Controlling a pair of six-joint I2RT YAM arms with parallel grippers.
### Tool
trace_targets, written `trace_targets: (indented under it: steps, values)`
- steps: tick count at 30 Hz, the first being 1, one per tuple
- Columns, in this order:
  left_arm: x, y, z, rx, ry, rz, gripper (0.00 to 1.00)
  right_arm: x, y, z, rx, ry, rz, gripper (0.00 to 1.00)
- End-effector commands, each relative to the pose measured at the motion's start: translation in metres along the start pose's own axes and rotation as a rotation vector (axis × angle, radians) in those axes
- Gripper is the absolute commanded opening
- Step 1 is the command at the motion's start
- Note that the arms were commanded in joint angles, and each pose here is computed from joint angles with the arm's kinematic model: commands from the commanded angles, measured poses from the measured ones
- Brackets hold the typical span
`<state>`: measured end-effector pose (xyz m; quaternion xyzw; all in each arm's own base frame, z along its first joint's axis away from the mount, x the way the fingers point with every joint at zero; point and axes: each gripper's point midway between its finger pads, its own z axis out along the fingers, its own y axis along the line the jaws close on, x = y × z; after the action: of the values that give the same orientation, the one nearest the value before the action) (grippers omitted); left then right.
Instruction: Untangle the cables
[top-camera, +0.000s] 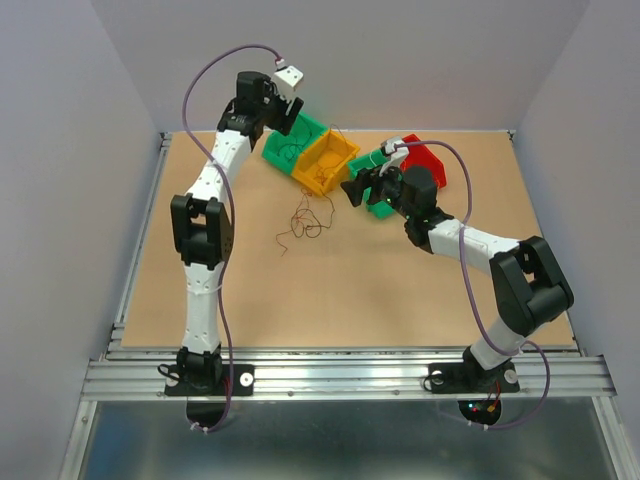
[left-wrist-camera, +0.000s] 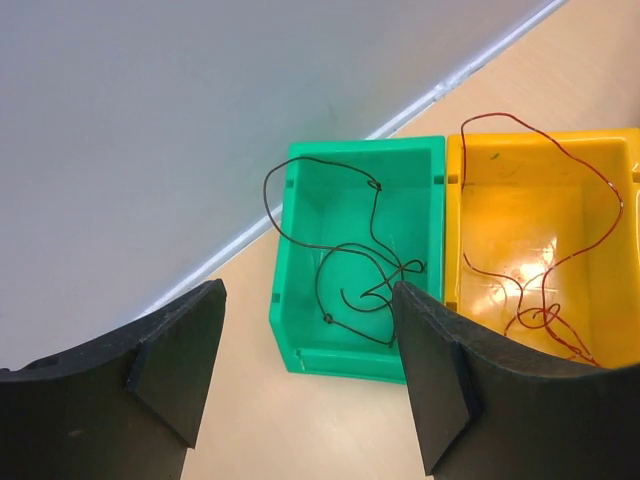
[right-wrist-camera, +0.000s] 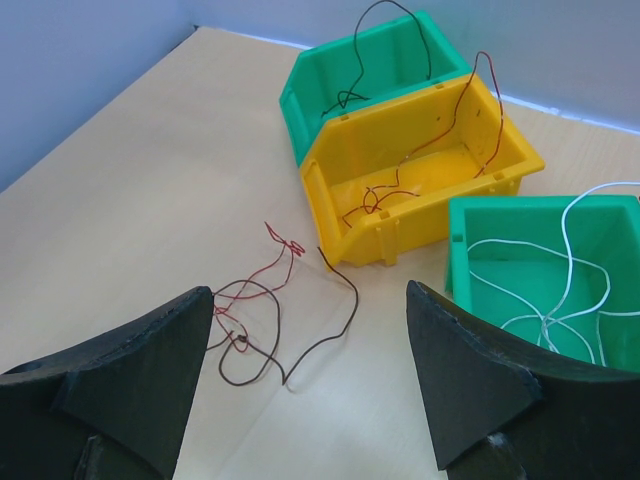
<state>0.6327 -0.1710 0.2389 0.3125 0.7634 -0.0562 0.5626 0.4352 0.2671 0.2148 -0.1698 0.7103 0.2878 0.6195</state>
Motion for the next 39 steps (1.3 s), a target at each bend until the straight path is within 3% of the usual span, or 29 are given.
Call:
trace_targets:
  steps: [1,4,5,6,7,9,11,12,14,20,26,39]
  values:
    - [0.001,-0.005,0.001,0.026,0.013,-0.058,0.78,-0.024,0.01,-0.002,-0.027,-0.072,-0.012,0.83]
    - [0.002,-0.02,-0.012,0.092,0.015,-0.045,0.79,-0.028,0.012,0.004,-0.041,-0.043,-0.01,0.86]
    - [0.022,-0.031,-0.013,0.125,0.051,-0.054,0.8,-0.008,0.01,0.007,-0.032,0.043,0.007,0.86]
    - [0.007,-0.032,-0.029,0.133,0.024,-0.039,0.81,-0.003,0.008,0.009,-0.029,0.076,0.008,0.86]
    - [0.027,-0.047,-0.032,0.179,0.055,-0.035,0.84,0.002,0.007,0.012,-0.025,0.118,0.018,0.86]
    - [0.016,-0.056,-0.058,0.207,0.035,-0.003,0.94,0.006,0.002,0.012,0.008,0.153,0.026,0.86]
    - [0.021,-0.067,-0.074,0.222,0.046,0.0,0.95,0.011,0.0,0.009,0.021,0.18,0.032,0.87]
    - [0.046,-0.079,-0.079,0.239,0.088,-0.018,0.95,0.015,0.0,0.009,0.021,0.205,0.036,0.88]
    - [0.044,-0.092,-0.109,0.24,0.075,-0.022,0.95,0.035,0.003,0.007,-0.001,0.302,0.05,0.88]
    - [0.078,-0.126,-0.132,0.22,0.125,-0.043,0.94,0.082,-0.001,0.004,0.012,0.411,0.103,0.8]
    - [0.081,-0.128,-0.137,0.172,0.094,-0.077,0.92,0.11,-0.008,0.02,0.04,0.457,0.14,0.71]
    - [0.073,-0.106,-0.162,-0.013,-0.065,-0.059,0.92,0.135,0.014,0.068,0.004,0.474,0.183,0.66]
